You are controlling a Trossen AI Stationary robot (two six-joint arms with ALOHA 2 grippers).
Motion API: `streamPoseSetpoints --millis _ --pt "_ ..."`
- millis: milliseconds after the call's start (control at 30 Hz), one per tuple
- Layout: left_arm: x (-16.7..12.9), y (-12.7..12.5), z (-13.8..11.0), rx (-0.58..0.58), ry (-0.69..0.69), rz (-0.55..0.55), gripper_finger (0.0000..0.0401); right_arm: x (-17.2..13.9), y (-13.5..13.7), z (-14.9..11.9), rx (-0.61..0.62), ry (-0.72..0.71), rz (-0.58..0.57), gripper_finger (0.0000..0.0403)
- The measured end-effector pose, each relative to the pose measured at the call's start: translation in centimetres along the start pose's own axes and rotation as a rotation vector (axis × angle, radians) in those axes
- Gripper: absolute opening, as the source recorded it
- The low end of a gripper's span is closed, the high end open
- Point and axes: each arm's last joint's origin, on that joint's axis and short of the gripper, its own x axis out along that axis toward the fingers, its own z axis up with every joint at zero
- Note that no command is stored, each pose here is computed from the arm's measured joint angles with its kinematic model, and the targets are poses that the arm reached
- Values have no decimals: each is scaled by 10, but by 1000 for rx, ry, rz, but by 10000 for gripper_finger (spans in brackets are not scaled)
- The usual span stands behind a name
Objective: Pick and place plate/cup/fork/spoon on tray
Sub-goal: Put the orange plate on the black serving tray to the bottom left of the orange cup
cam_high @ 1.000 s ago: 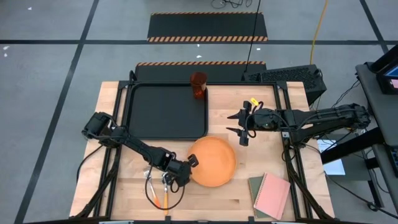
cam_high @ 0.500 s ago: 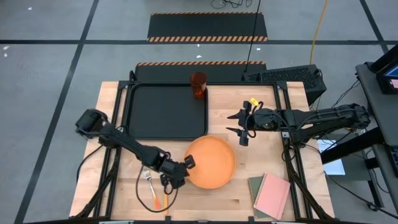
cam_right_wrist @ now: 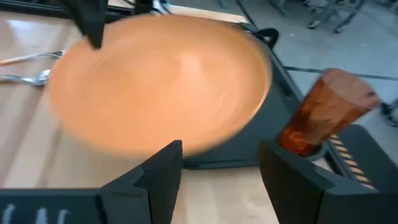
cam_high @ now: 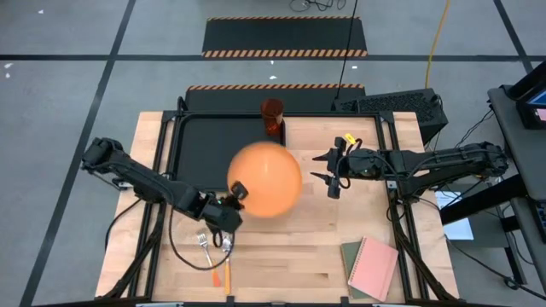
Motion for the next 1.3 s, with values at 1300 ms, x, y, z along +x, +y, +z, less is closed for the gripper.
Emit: streamPoseSetpoints --millis 1300 --pt "69 5 -112 -636 248 8 7 0 -2 1 -38 -2 -53 203"
